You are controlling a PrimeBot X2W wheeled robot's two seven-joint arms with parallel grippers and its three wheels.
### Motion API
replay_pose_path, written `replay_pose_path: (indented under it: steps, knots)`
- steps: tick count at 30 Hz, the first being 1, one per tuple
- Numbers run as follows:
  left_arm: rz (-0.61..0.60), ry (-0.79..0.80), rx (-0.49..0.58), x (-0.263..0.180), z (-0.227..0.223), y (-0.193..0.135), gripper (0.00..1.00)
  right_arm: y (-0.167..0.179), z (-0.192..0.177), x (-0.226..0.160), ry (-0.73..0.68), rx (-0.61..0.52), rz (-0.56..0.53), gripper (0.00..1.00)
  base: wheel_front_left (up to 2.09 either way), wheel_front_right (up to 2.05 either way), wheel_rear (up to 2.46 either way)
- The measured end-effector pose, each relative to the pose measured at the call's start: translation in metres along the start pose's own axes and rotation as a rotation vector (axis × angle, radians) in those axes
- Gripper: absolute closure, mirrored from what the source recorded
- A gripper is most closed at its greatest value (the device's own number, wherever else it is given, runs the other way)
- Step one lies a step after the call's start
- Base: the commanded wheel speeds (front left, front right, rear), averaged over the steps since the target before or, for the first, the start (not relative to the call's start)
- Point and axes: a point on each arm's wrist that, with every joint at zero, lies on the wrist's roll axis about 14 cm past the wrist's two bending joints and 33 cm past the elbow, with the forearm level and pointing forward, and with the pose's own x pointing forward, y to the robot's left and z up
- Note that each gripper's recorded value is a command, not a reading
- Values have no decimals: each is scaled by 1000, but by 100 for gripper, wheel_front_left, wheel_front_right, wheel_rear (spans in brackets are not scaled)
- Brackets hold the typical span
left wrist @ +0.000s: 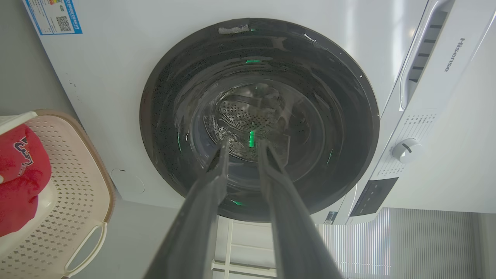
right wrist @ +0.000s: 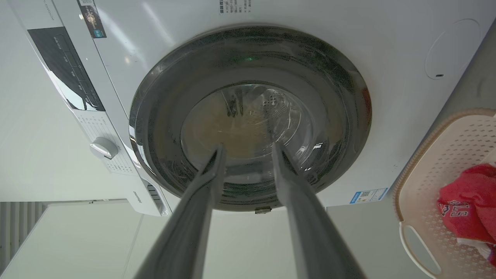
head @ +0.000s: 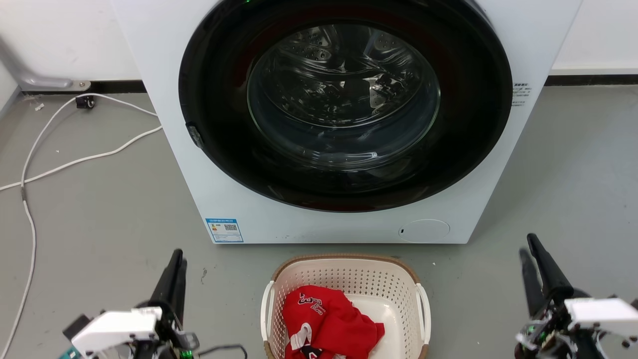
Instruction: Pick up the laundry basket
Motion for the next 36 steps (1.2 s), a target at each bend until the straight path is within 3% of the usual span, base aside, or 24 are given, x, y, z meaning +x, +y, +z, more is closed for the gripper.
replay_pose_path:
  steps: [1, 4, 20, 30, 36]
  knots:
    - [21, 0, -2, -3, 0, 7, 0, -6, 0, -3, -1, 2, -19, 0, 0, 0, 0]
    - [53, -8, -4, -9, 0, 18, 0, -18, -1, -9, -6, 5, -51, 0, 0, 0, 0]
    - [33, -64, 83, -12, 7, 11, 0, -7, -2, -9, -40, -78, -21, 0, 0, 0, 0]
    - [22, -137, 185, -14, 26, 5, 0, -4, 5, -9, -67, -266, -17, 0, 0, 0, 0]
    - [-4, -161, 288, -14, 31, -6, 0, 10, 6, -7, -76, -470, 21, 0, 0, 0, 0]
